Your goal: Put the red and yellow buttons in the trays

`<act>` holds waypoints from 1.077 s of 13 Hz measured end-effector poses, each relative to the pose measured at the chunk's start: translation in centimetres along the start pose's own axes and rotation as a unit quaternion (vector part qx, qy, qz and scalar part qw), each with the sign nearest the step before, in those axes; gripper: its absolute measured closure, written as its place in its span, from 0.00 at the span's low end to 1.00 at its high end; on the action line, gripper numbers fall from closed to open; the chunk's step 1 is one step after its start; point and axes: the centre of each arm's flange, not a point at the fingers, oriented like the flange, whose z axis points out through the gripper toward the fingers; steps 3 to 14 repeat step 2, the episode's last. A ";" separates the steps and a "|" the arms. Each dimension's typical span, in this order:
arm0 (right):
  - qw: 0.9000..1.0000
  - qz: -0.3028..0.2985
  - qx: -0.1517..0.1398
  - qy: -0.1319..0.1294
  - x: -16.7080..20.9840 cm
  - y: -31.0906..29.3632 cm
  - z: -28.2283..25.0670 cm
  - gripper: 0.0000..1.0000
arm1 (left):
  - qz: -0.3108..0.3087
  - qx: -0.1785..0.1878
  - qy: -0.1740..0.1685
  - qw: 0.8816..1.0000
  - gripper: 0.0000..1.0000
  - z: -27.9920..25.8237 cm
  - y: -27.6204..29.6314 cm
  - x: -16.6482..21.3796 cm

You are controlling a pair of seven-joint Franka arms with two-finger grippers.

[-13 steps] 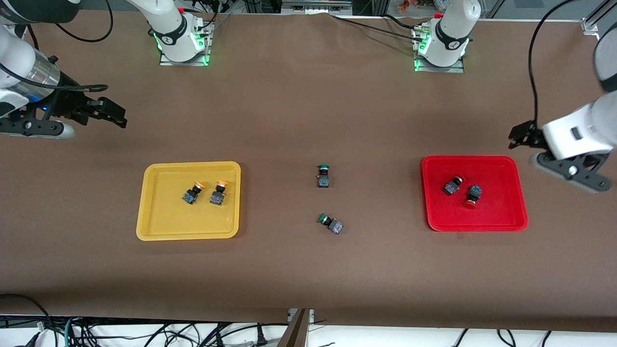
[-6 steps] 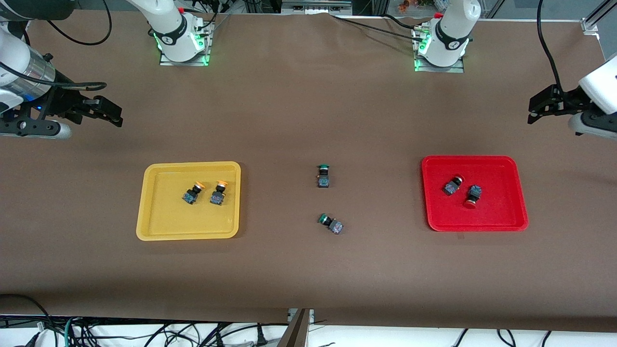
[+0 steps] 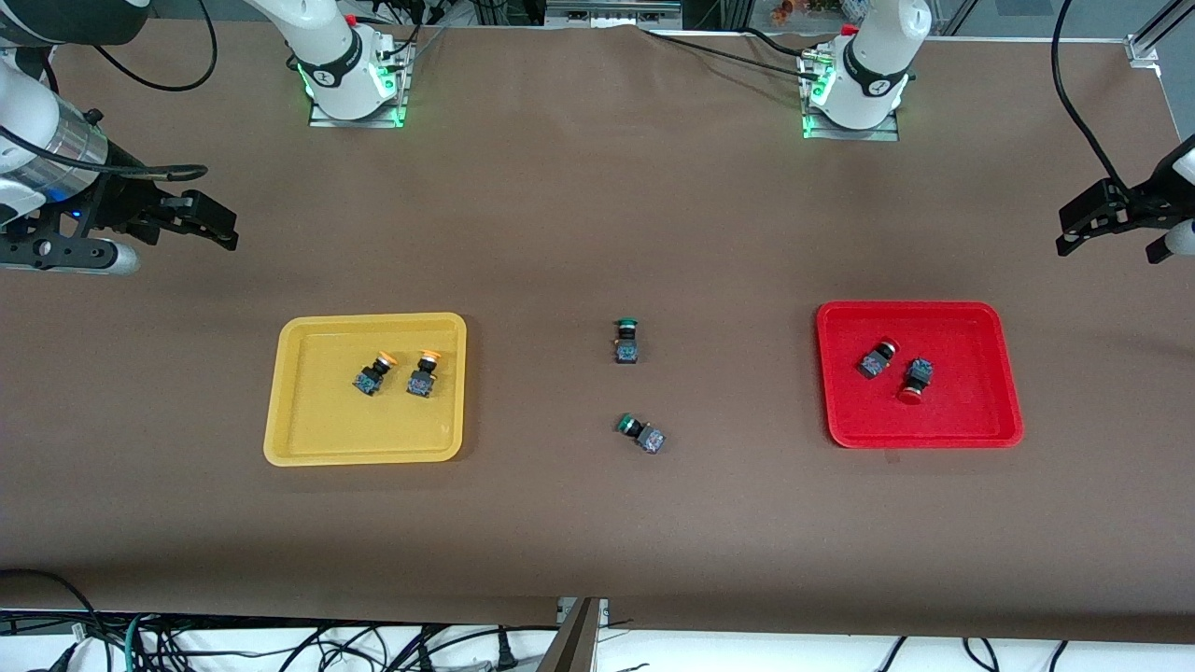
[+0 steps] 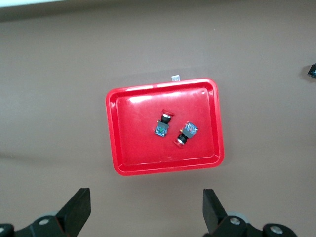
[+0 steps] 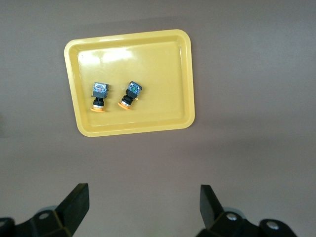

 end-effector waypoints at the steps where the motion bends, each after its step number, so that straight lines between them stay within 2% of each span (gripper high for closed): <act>1: 1.000 0.000 0.000 0.000 0.0 0.0 0.0 0.00 | 0.001 -0.001 -0.002 1.000 0.00 0.2 0.1 -0.3; 14: 1.000 0.000 0.000 0.000 0.0 0.0 0.0 0.00 | 0.002 -0.001 -0.002 1.000 0.00 0.2 0.3 -0.4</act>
